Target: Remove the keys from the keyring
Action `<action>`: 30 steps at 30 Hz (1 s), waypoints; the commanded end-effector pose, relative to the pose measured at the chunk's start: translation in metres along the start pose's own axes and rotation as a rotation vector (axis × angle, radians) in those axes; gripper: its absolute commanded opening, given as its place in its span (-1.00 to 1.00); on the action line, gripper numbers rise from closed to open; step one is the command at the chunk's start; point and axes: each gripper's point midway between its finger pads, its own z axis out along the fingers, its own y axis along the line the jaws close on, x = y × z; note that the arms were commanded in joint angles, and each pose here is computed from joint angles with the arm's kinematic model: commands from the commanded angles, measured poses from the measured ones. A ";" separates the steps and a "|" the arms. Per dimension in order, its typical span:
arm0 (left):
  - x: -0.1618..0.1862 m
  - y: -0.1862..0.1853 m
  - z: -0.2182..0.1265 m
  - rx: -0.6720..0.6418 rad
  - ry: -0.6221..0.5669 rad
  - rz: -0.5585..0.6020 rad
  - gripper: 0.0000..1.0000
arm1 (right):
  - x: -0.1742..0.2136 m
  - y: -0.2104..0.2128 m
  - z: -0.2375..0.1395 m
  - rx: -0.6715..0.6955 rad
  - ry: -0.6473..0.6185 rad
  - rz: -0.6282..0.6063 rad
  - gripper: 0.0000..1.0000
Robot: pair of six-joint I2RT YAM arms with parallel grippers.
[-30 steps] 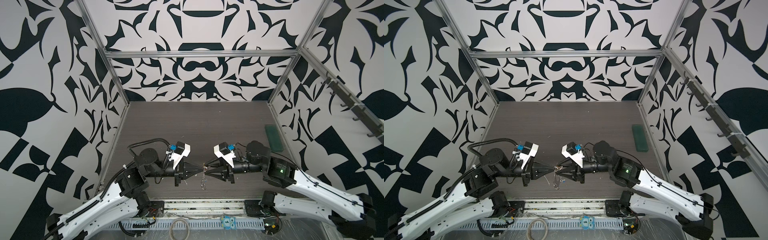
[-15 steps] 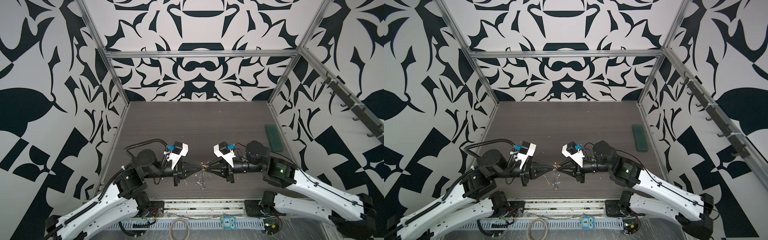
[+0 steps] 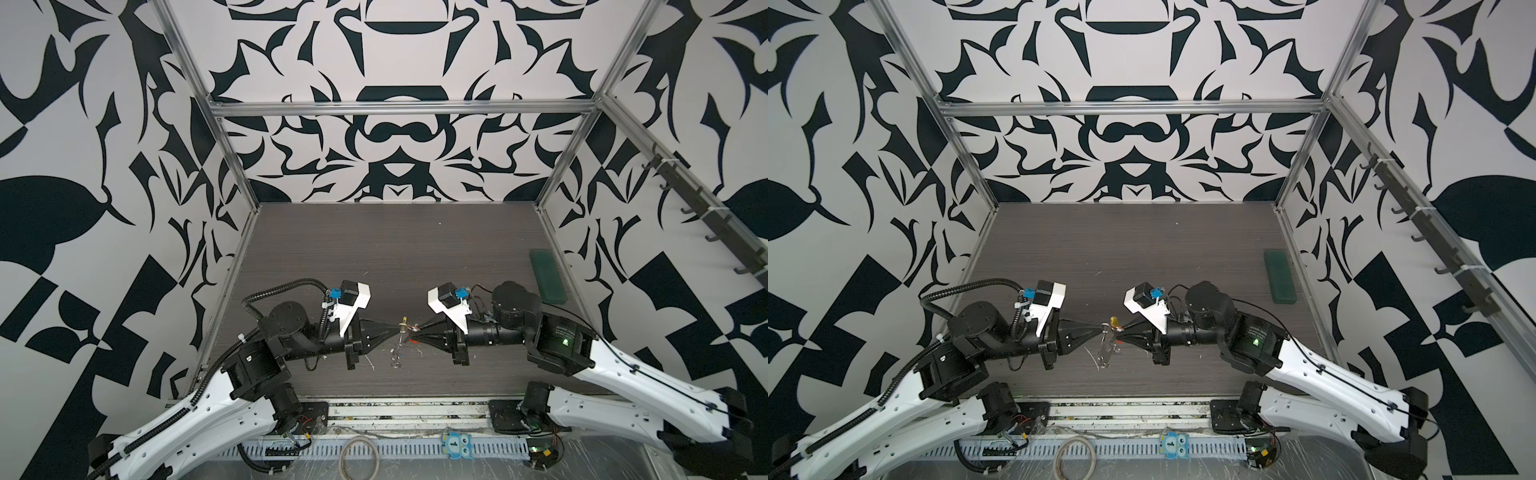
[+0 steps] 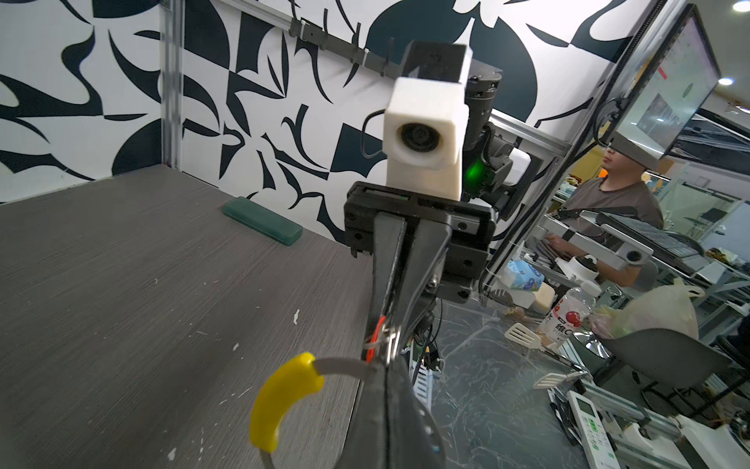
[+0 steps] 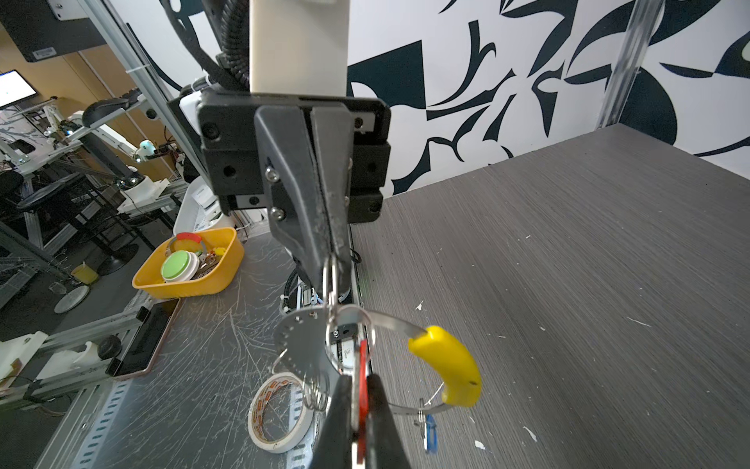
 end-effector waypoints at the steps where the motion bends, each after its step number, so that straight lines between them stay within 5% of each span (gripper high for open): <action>1: -0.018 0.005 -0.006 -0.051 -0.090 0.004 -1.00 | -0.008 0.001 -0.002 0.011 -0.003 0.012 -1.00; 30: -0.029 -0.002 -0.012 -0.012 -0.182 -0.014 -1.00 | 0.048 -0.005 0.030 0.088 0.216 -0.031 -1.00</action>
